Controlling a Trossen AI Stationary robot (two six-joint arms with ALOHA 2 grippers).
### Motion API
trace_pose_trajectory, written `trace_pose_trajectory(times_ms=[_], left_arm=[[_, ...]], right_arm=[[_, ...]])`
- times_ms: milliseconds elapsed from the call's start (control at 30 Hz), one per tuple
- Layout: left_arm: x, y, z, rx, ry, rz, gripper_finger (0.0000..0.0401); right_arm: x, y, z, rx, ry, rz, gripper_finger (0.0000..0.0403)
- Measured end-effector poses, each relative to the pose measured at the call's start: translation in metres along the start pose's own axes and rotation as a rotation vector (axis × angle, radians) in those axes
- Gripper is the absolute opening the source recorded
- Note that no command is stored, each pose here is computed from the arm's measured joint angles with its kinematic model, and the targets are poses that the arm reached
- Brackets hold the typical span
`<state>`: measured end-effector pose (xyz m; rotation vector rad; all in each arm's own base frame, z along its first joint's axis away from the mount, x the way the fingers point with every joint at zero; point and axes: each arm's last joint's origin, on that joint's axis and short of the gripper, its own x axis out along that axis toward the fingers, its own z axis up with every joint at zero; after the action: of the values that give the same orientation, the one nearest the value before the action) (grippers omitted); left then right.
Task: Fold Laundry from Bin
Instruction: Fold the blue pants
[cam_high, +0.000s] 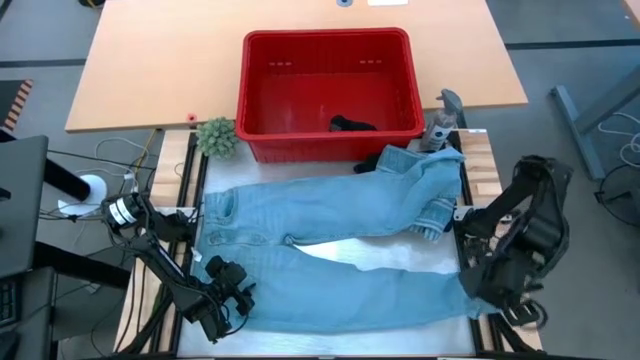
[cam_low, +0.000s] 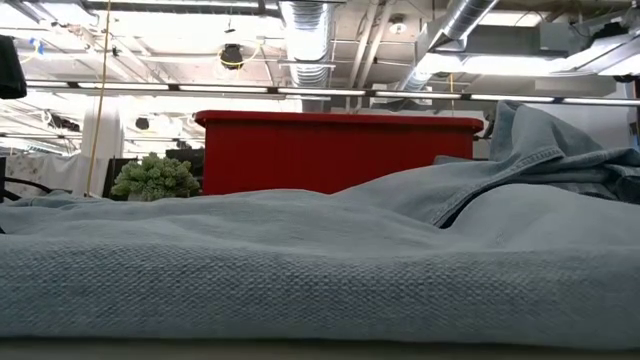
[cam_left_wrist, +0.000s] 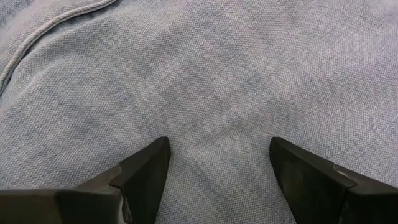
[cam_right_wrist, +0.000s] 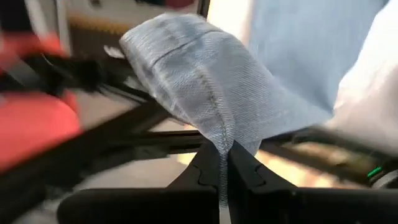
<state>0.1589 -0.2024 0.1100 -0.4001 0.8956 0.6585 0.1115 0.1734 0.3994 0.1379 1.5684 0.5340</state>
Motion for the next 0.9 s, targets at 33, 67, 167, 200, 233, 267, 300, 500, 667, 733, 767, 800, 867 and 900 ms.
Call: trace_pose_trajectory(times_ms=[33,67,167,200,233,267,300,500,667,733,767,800,867,900], left_arm=[[0.0,0.0,0.0,-0.003,0.001,0.0,0.027],[0.0,0.0,0.0,-0.005,0.001,0.0,0.027],[0.0,0.0,0.0,-0.013,0.001,0.0,0.027],[0.0,0.0,0.0,-0.017,0.002,0.001,0.027],[0.0,0.0,0.0,-0.021,0.004,0.001,0.027],[0.0,0.0,0.0,-0.025,0.004,0.001,0.027],[0.0,0.0,0.0,-0.033,0.004,0.0,0.027],[-0.001,-0.005,0.0,-0.052,0.006,-0.03,0.027],[-0.008,-0.017,0.003,-0.085,0.028,-0.065,0.027],[-0.011,-0.021,0.005,-0.099,0.048,-0.077,0.027],[-0.012,-0.023,0.005,-0.104,0.056,-0.083,0.027],[-0.013,-0.024,0.006,-0.108,0.063,-0.086,0.027],[-0.014,-0.026,0.006,-0.106,0.082,-0.089,0.027],[-0.014,-0.026,0.006,-0.093,0.097,-0.086,0.027]], right_arm=[[0.003,0.002,0.001,-0.06,0.016,-0.004,0.0027],[0.006,0.002,0.003,-0.117,0.027,-0.003,0.0027],[0.01,0.002,0.008,-0.254,0.037,-0.023,0.0027],[0.013,0.001,0.011,-0.281,0.043,-0.03,0.0027],[0.016,0.001,0.015,-0.307,0.047,-0.039,0.0027],[0.02,0.0,0.02,-0.333,0.054,-0.055,0.0027],[0.023,0.0,0.025,-0.364,0.059,-0.069,0.0027],[0.037,-0.012,0.053,-0.606,0.08,-0.185,0.0027],[0.021,-0.036,0.076,-0.743,0.003,-0.586,0.0037],[0.009,-0.047,0.085,-0.785,-0.014,-0.745,0.0036],[0.003,-0.052,0.09,-0.799,-0.028,-0.812,0.0032],[-0.004,-0.058,0.095,-0.803,-0.053,-0.875,0.0028],[-0.017,-0.069,0.107,-0.812,-0.105,-0.976,0.0028],[-0.022,-0.074,0.115,-0.816,-0.142,-1.007,0.0028]])
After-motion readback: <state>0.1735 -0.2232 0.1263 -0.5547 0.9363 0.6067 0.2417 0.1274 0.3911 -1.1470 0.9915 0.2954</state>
